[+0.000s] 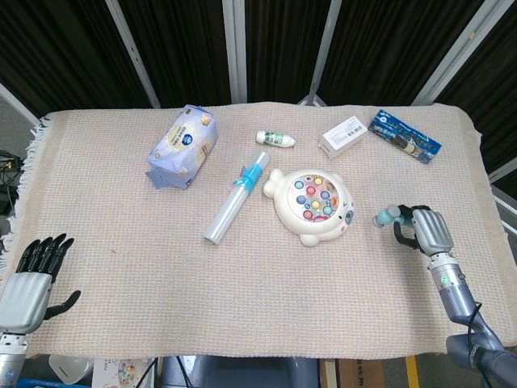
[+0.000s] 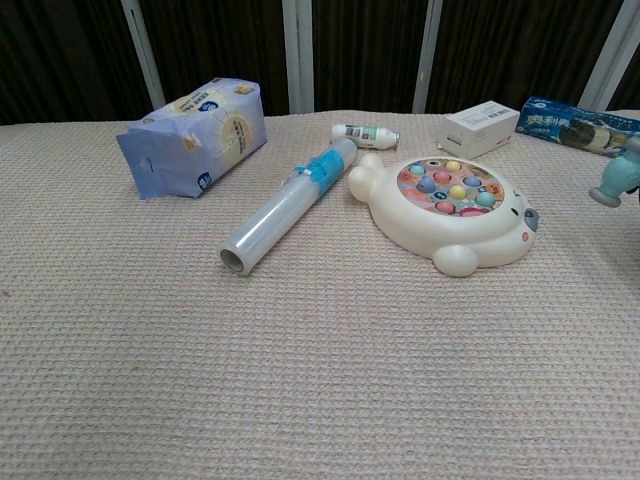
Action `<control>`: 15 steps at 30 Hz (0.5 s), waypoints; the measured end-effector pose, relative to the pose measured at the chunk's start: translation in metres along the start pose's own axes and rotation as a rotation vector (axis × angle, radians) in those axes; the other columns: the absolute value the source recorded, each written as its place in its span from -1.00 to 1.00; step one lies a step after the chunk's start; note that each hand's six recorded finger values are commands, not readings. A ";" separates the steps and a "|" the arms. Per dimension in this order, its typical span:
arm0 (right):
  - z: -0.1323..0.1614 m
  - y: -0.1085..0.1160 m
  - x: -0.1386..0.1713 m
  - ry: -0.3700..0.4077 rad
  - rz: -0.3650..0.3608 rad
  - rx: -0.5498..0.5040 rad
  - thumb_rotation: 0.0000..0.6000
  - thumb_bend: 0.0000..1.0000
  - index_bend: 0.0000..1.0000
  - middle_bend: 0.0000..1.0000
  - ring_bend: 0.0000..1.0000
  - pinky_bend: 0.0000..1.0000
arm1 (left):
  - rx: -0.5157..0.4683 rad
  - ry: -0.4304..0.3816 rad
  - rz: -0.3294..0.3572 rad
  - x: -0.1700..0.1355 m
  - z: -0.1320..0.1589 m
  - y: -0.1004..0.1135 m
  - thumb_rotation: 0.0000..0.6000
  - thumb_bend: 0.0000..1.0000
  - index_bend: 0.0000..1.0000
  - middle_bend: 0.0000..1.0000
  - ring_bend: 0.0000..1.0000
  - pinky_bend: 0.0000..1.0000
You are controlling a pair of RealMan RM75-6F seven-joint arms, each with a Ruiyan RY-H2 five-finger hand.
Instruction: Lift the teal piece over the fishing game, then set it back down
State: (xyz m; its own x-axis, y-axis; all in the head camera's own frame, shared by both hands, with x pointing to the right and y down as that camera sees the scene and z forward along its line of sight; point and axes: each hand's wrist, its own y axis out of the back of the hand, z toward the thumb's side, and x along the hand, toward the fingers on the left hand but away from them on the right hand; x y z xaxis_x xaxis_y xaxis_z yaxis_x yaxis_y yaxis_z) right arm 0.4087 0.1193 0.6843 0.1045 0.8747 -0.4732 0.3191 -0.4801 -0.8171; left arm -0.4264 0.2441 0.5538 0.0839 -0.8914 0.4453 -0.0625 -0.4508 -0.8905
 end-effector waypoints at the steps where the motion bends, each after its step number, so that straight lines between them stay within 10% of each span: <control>1: 0.004 0.003 0.000 0.013 -0.015 0.004 1.00 0.63 0.93 0.60 0.15 -0.31 | 0.000 -0.001 0.000 0.000 0.000 0.000 1.00 -0.55 -1.00 -1.00 -1.00 -1.00; 15: 0.093 0.014 -0.021 0.232 -0.098 0.244 1.00 0.68 1.00 0.67 0.21 -0.25 | 0.004 -0.007 -0.004 0.002 0.001 0.000 1.00 -0.55 -1.00 -1.00 -1.00 -1.00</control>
State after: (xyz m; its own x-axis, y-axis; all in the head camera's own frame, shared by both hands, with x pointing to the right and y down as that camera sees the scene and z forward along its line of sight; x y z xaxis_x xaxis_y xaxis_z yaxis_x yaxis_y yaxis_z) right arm 0.3227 0.0881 0.6525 0.3046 0.8955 -0.3245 0.1067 -0.3706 -0.9226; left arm -0.4248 0.2429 0.5546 0.0912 -0.8893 0.4482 -0.0579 -0.4541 -0.8891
